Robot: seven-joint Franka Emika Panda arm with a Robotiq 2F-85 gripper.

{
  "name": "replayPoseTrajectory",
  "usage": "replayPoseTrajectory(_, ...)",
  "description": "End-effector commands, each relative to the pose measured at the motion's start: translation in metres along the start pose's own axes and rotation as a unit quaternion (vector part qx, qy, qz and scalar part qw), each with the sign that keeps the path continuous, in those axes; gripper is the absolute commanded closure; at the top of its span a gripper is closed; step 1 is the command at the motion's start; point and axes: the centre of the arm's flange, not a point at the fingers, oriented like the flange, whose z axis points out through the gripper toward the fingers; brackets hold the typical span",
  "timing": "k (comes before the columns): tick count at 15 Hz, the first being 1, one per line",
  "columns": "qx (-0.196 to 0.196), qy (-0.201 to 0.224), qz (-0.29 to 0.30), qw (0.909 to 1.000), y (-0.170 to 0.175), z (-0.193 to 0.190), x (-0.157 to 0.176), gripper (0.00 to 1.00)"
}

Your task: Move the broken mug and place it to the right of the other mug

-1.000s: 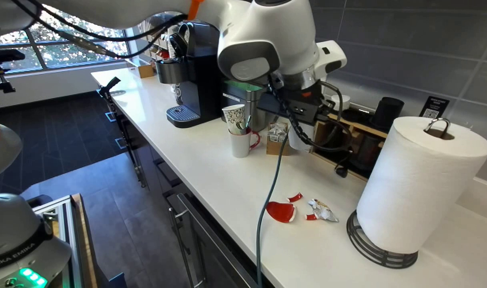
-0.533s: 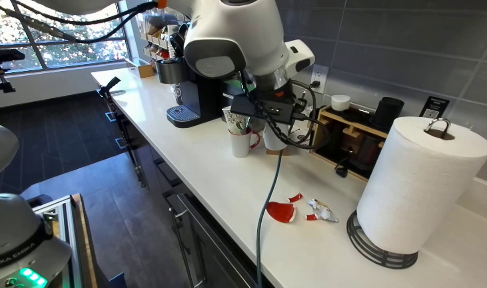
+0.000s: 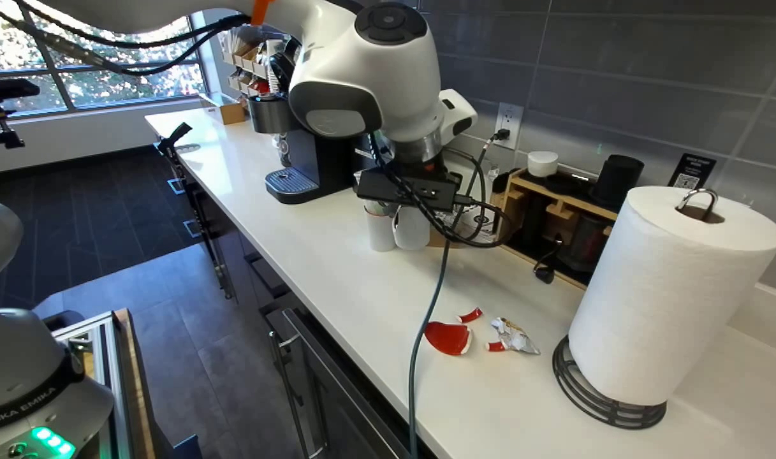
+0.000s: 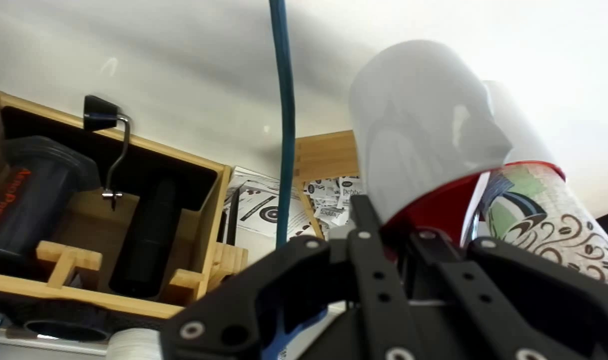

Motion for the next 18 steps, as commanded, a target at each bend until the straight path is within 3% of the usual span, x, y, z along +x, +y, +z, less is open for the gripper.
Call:
replayPoseTrajectory(1, 0.027, 0.033, -0.018, 0.9989, 0.010, 0.017, -0.004, 0.98)
replayPoseTrajectory(4, 0.038, 0.043, -0.018, 0.9982, 0.015, 0.032, -0.004, 0.98)
replayPoseTrajectory(10, 0.038, 0.003, -0.003, 0.9993, 0.027, 0.060, 0.001, 0.98)
replayPoseTrajectory(18, 0.058, -0.029, -0.027, 0.9975, 0.031, 0.088, 0.022, 0.98)
